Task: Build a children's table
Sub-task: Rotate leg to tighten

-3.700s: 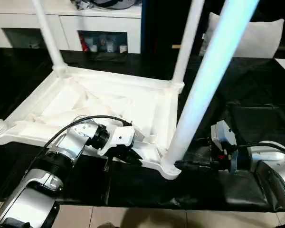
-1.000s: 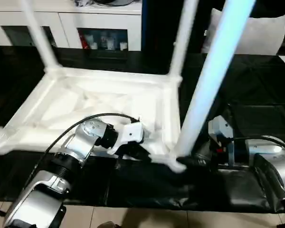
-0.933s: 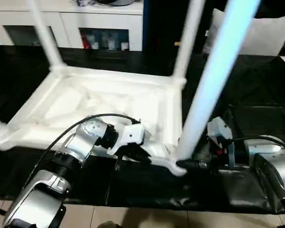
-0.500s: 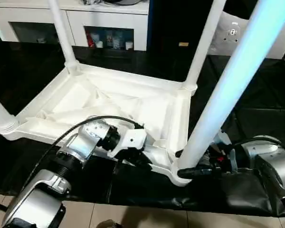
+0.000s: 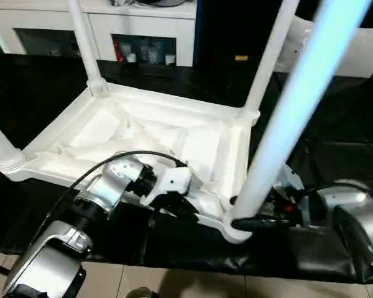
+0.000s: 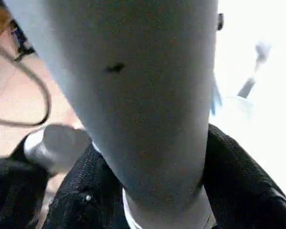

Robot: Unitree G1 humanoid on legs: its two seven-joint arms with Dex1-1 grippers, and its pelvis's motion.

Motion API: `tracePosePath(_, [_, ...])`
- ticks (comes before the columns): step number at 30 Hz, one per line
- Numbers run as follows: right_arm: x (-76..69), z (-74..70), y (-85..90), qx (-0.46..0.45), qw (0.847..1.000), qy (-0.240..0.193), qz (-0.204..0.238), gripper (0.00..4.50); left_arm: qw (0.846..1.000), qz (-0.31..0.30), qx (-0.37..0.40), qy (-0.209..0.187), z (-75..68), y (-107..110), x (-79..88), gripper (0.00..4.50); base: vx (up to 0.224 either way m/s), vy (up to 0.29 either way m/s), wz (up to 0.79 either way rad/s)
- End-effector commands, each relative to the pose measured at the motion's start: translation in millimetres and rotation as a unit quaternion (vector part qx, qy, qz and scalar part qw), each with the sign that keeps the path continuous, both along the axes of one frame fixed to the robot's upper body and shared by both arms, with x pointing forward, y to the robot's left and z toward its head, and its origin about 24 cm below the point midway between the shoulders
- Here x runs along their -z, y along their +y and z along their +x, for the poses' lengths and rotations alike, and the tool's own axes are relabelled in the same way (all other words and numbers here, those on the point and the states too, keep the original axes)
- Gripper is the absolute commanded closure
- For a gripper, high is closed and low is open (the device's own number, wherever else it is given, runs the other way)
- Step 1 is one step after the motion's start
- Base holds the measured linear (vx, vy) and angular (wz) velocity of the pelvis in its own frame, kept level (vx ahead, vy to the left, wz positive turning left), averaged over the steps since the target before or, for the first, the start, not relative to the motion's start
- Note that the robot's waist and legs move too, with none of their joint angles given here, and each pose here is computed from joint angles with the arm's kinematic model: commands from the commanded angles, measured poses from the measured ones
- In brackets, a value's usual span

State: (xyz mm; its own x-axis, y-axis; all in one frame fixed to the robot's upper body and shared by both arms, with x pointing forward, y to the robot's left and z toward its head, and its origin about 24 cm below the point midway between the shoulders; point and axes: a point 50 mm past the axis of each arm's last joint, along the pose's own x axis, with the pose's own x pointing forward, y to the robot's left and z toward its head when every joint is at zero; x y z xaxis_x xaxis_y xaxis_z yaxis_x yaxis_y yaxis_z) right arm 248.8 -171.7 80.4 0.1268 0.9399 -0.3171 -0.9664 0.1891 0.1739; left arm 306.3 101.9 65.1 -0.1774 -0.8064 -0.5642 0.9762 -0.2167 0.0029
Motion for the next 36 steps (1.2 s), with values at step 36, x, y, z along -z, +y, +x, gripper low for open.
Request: tracePosePath(36, [14.6, 51.7, 34.3, 0.49, 0.864, -0.093, 0.066, 0.76, 0.948, -0.086, -0.295, -0.088, 20.6, -59, -15.3, 4.5, 0.0, 0.0, 0.0])
